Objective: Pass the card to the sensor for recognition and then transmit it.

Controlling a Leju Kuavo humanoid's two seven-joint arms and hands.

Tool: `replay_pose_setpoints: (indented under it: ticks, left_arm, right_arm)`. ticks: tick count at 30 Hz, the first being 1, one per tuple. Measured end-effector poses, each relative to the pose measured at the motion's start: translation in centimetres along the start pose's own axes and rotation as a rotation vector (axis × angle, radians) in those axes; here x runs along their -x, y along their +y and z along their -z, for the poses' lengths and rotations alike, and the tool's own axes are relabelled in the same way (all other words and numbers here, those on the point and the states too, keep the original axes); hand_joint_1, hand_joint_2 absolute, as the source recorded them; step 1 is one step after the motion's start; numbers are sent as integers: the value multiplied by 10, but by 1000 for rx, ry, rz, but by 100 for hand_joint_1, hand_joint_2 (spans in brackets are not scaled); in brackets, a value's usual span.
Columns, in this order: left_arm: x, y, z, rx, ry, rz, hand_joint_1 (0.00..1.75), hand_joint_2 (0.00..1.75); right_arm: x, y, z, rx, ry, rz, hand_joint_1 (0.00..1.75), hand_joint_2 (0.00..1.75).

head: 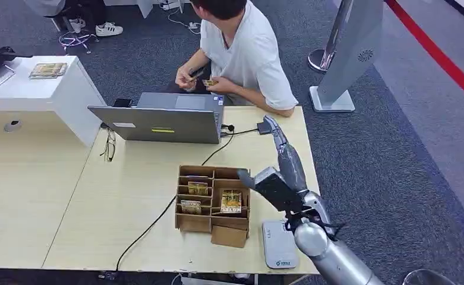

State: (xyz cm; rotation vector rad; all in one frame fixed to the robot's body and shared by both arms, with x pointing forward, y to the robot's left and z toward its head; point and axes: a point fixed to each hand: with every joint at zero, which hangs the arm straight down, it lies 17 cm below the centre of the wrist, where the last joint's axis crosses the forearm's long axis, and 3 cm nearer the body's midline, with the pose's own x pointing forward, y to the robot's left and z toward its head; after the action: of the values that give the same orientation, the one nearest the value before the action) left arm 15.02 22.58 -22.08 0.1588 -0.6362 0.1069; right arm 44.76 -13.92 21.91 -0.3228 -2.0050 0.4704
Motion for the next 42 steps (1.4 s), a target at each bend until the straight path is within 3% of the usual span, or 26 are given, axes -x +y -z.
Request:
replay_pose_setpoints:
  ticks: [14,27,42]
  left_arm:
    - [-5,-3,-5,19,-5,16,0,0]
    - [-15,-14,-5,47,-17,20,0,0]
    - [-15,-17,-7,67,-27,63,0,0]
  right_arm:
    - [-31,36,3,-88,-136,-362,0,175]
    - [-44,58,8,-148,-172,-427,0,175]
    - [-27,96,-2,-278,-155,-506,0,175]
